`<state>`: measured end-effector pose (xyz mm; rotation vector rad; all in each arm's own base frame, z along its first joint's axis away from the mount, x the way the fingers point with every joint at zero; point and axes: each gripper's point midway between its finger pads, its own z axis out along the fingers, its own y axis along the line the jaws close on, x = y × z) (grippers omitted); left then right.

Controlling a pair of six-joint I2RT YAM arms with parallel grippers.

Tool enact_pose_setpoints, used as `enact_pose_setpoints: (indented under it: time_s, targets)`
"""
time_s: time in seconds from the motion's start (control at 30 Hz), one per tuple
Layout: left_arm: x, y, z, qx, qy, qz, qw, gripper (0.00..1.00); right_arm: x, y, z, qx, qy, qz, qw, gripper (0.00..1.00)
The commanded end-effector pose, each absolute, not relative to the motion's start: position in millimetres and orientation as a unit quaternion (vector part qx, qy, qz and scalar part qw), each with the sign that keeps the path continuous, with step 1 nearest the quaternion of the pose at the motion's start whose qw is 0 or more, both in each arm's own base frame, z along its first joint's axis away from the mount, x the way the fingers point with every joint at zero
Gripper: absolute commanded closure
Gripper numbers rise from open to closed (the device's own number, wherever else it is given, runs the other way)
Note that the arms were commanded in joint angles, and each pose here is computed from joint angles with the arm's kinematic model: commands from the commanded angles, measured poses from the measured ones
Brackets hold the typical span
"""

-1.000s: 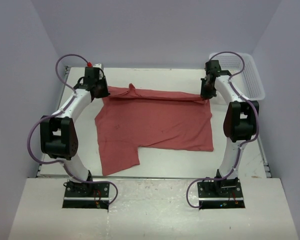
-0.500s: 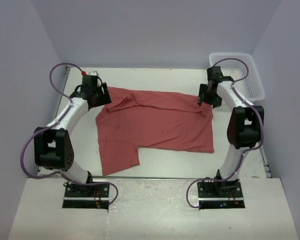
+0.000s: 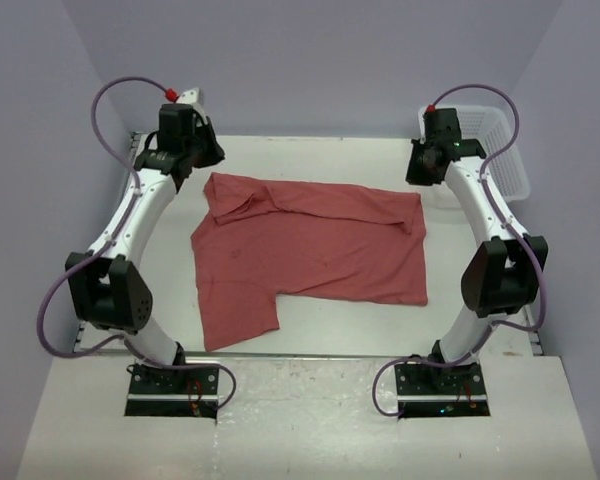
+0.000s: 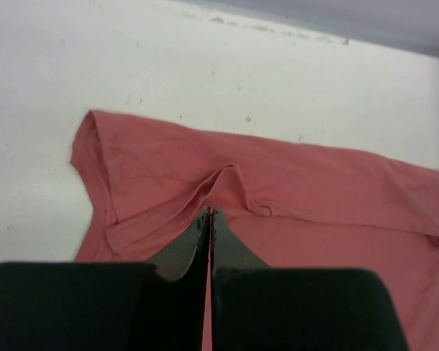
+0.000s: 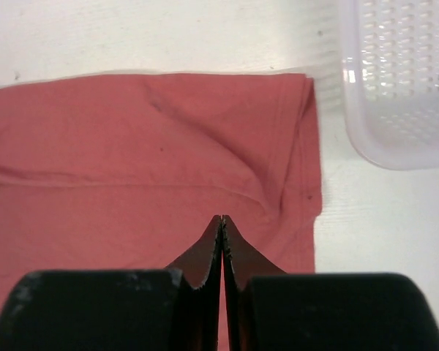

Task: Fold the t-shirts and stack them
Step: Fold the flattened tshirt in 1/3 of the way

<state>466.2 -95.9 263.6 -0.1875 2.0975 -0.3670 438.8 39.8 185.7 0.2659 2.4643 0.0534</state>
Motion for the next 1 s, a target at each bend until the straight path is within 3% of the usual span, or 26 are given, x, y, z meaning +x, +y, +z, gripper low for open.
enact_pose_setpoints:
  time_s: [0.0,0.27,0.97]
  targets:
    - [467,-108,199,-0.066,0.908,-0.157,0.382,1.0,448,64,192,0.082,0.939,0.076,0.325,1.0]
    - [488,-115,144,-0.086,0.926,-0.166,0.327,1.0,455,93,198,0.057,0.936,0.143,0.315,1.0]
    - [509,-66,39,-0.14,0.957,-0.115,0.228,1.0,440,92,182,0.047,0.941,0.13,0.31,1.0]
